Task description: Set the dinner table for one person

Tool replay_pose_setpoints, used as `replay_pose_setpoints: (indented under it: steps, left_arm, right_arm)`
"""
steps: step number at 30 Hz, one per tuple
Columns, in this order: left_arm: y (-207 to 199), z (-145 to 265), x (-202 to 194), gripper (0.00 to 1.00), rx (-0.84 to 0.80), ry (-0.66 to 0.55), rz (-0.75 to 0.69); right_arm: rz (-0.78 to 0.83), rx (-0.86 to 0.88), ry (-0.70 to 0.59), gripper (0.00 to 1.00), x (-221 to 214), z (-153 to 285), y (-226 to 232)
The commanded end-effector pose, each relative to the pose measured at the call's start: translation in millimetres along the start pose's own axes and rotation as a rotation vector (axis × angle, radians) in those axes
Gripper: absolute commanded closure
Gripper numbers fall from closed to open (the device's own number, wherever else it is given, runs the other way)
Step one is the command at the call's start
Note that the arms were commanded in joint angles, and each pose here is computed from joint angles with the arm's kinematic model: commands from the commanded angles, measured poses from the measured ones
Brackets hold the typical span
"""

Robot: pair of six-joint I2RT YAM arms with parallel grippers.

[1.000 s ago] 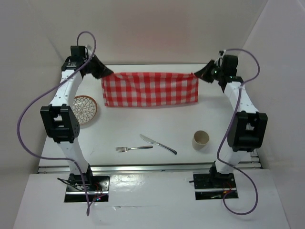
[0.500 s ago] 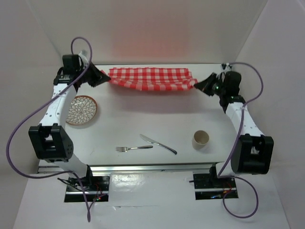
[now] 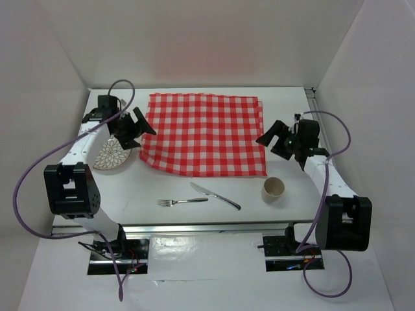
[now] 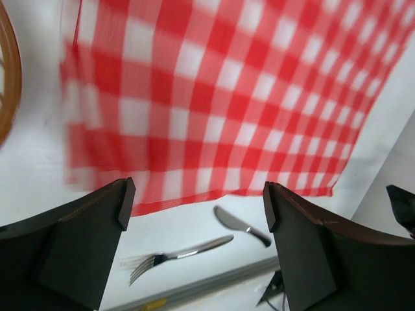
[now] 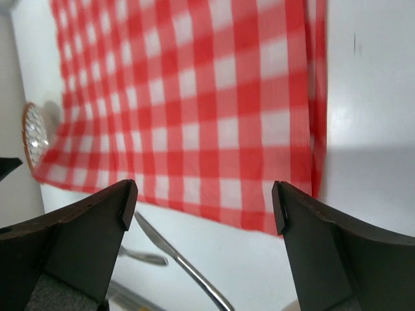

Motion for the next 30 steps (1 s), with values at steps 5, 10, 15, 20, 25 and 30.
replay_pose_setpoints:
  steps: [5, 10, 15, 20, 25, 30]
  left_arm:
    - [-35.9, 39.9, 33.6, 0.23, -0.069, -0.165, -0.109]
    - [-33.0, -7.9, 24.3, 1.0, -0.075, -0.044, -0.121]
    - [-1.7, -58.6, 6.3, 1.0, 0.056, 0.062, -0.1]
    - [28.1, -83.5, -14.3, 1.0, 0.125, 0.126, -0.086]
    - [50.0, -93.9, -37.0, 1.0, 0.18, 0.174, -0.034]
    - [70.0, -95.7, -52.9, 1.0, 0.256, 0.187, -0.007]
  right_arm:
    - [0.139, -0.023, -0.17, 0.38, 76.1, 3.1, 48.4]
    - [0.233, -0.047, -0.035, 0.86, 57.7, -41.3, 76.4]
    - [0.181, -0.2, 0.142, 1.0, 21.4, -91.9, 36.2]
    - [0.144, -0.229, 0.227, 1.0, -19.8, -106.3, 10.6]
    - [0.098, -0.259, 0.286, 1.0, -49.8, -108.8, -8.7]
    - [0.072, -0.288, 0.343, 1.0, -81.7, -104.8, -20.6]
Point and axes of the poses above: each gripper's point midway between its finger pads, its own z axis back along the fingers, its own y axis along the line the jaws close on, x = y × z, the point moved 3 cm from there along z, back along the fingers, and after that the axes turned 6 degrees about z, right-handed, at the moved point
